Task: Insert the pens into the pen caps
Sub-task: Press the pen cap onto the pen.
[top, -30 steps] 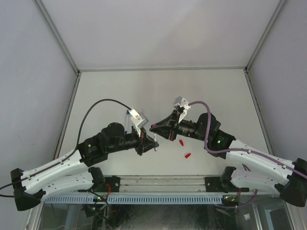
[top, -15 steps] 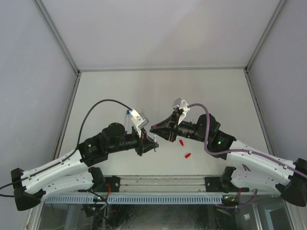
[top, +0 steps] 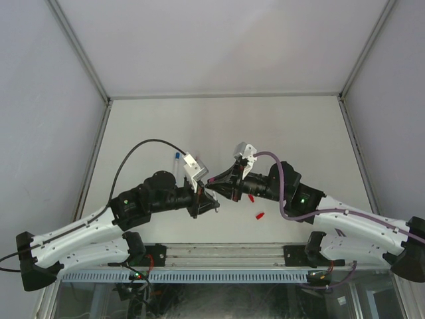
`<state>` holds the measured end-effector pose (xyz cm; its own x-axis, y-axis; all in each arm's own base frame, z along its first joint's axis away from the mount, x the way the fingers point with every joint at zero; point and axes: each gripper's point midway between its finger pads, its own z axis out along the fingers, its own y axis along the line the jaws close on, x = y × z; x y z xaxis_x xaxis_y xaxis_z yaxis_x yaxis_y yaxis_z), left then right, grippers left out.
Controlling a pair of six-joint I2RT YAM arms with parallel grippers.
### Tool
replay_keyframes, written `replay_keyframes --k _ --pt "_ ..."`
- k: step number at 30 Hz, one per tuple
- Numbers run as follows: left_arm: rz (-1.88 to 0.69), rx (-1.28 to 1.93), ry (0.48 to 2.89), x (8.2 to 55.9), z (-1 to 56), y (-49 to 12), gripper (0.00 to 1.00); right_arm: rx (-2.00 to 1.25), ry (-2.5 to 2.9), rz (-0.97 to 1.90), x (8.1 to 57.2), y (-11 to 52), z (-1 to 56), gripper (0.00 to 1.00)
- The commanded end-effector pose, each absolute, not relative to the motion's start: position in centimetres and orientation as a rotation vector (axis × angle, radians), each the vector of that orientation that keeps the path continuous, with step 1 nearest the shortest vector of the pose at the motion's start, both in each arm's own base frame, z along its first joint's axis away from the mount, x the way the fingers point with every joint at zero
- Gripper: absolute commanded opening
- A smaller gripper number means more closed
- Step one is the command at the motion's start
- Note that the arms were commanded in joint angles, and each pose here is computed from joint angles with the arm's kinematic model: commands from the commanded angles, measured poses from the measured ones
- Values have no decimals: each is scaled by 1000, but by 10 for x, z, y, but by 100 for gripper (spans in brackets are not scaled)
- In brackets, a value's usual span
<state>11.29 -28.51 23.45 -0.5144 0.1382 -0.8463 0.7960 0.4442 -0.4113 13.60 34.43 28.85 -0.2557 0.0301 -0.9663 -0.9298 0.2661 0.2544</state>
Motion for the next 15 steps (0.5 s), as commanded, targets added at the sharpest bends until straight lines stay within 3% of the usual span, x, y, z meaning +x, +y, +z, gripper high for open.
replay_keyframes --k 1,15 --pt "-1204 501 1410 145 402 -284 0 -1187 1817 1199 76 332 194 0" --pt "-1201 508 1420 145 397 -285 0 -1054 1748 1194 87 326 229 0"
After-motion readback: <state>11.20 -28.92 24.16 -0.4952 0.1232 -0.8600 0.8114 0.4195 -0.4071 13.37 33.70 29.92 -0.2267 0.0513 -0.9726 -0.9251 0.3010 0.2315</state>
